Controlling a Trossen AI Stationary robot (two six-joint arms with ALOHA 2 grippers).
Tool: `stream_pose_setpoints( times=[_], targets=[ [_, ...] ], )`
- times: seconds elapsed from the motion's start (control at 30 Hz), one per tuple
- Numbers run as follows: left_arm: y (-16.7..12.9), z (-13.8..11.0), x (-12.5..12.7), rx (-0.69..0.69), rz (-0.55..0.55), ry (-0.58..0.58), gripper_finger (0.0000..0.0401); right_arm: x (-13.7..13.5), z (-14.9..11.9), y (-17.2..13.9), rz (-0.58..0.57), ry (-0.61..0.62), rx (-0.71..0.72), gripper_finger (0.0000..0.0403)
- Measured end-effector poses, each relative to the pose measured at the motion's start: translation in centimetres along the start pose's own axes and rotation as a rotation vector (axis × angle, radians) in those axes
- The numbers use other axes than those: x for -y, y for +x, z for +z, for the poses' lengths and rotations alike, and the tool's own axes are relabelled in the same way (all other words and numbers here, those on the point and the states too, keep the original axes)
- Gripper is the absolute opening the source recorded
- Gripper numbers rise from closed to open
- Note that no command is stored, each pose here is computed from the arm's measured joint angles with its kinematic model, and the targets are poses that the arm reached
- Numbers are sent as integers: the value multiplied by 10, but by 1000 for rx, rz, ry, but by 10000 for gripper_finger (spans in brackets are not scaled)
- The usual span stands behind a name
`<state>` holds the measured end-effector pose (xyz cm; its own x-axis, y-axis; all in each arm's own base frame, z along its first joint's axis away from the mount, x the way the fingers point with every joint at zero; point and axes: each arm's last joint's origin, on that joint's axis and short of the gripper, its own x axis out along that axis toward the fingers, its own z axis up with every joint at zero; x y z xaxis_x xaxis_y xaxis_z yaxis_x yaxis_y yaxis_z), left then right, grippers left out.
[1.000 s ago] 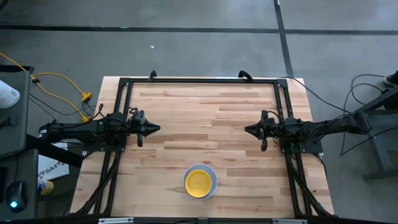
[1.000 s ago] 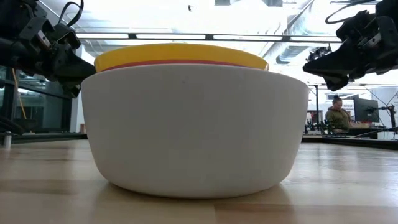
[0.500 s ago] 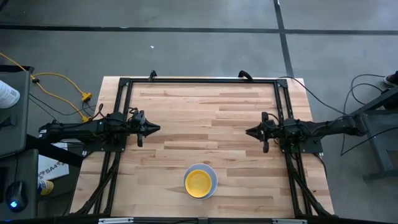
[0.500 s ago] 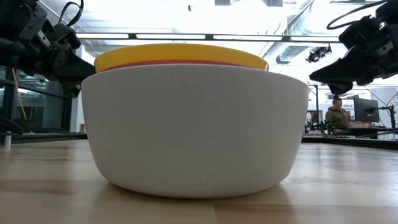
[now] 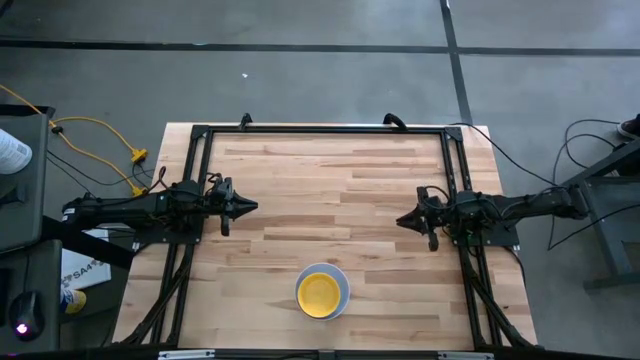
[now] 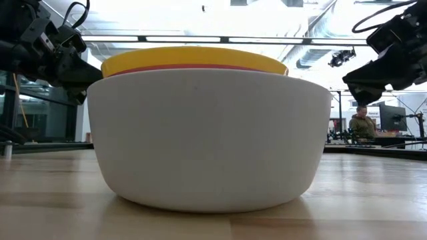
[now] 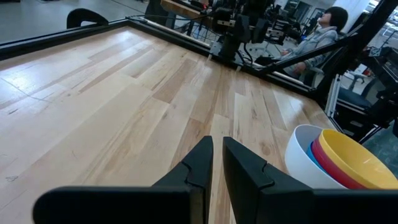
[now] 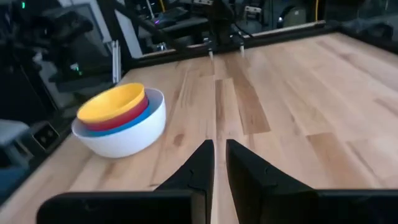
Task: Nest bowls inside each other
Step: Return to Home Position
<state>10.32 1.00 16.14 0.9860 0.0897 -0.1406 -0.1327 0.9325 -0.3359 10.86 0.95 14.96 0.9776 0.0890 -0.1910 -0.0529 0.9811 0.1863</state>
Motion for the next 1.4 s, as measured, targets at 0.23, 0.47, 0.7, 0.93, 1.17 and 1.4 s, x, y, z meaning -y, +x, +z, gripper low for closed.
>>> stream_pose_setpoints(
  times=[0.23,0.47,0.7,0.93,1.17,1.4],
  targets=[
    [0,0,0,0,0,0,38,0,0,0,2,123,-1,35],
    [0,0,0,-1,0,0,38,0,-1,0,15,148,-7,35],
    [0,0,0,0,0,0,38,0,-1,0,15,154,-8,35],
    [0,0,0,0,0,0,38,0,-1,0,18,146,-7,35],
    [0,0,0,0,0,0,38,0,-1,0,19,147,-5,35],
    [0,0,0,0,0,0,38,0,0,0,19,147,-4,35]
  ],
)
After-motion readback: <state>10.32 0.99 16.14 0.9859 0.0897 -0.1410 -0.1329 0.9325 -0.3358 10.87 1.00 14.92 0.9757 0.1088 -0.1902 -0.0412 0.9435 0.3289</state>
